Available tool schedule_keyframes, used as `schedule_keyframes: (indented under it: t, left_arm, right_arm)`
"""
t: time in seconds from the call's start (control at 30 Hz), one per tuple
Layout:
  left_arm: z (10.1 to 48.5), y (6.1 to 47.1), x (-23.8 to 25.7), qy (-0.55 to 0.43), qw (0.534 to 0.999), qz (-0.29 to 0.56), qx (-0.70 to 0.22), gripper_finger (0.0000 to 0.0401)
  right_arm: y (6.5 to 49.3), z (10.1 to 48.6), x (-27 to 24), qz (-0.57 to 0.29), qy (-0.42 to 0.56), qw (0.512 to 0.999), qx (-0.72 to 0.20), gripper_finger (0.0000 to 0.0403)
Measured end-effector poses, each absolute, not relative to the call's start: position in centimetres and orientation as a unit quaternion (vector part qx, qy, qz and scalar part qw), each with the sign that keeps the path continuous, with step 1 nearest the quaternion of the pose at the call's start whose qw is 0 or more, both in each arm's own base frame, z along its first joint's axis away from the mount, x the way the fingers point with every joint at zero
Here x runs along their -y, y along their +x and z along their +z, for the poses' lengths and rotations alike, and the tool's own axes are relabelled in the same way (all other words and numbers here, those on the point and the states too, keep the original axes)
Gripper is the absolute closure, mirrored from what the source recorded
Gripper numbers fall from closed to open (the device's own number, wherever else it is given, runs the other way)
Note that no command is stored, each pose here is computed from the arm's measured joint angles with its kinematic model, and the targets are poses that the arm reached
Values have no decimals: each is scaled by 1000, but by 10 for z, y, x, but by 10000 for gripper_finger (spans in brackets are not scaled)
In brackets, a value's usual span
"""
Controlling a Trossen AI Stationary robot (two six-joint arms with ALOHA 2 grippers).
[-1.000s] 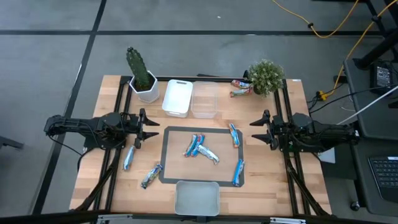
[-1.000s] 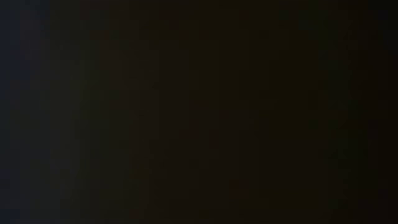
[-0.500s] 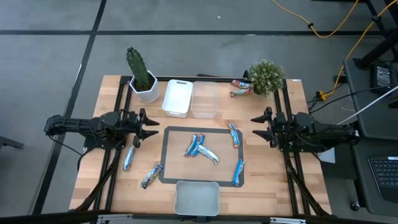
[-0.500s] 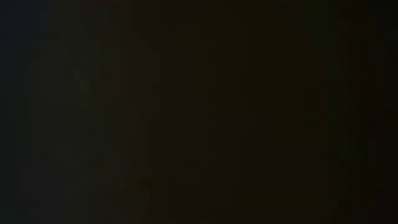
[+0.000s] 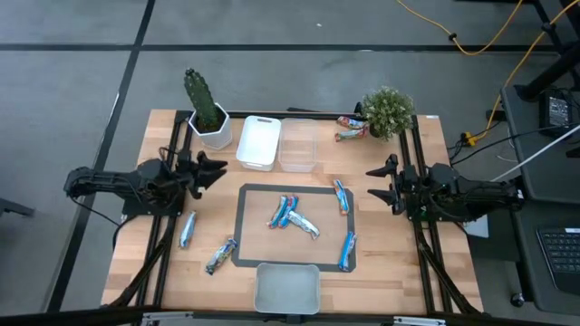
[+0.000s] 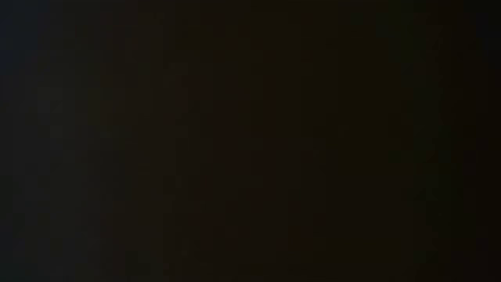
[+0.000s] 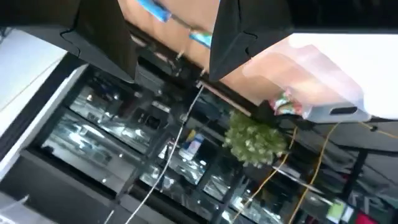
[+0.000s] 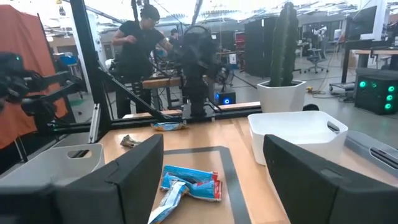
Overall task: Pick and place Granola Bars by type
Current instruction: Put the left blue granola bar into the white bin
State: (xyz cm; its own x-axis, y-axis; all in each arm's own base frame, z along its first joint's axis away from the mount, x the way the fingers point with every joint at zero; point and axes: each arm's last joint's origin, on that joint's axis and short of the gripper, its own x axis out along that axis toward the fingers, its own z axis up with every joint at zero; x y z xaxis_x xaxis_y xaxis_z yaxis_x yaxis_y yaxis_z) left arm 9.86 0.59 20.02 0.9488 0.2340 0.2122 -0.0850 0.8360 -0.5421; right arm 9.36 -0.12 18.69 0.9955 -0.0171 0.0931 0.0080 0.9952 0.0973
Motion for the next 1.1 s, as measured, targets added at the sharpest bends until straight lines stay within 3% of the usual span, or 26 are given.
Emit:
schedule_keyframes:
  t: [0.23,0.43,0.63,0.77,0.9,1.1]
  left_arm:
    - [307,98,6,-192,968,10,160,225]
    - [354,146,32,-217,969,-42,-111,226]
    - [320,197,71,-243,874,-82,-412,235]
    - [280,213,92,-263,794,-29,-547,250]
    - [249,214,111,-244,737,58,-628,272]
    - [215,215,139,-225,693,148,-669,274]
  right_arm:
    - [94,187,1,-6,65,997,48,125]
    - [94,187,1,-6,62,997,48,125]
    - [94,187,1,-6,59,997,48,125]
    - [94,186,1,-7,35,998,44,125]
    - [94,185,1,-8,21,999,38,125]
    - [94,184,1,-9,22,999,34,125]
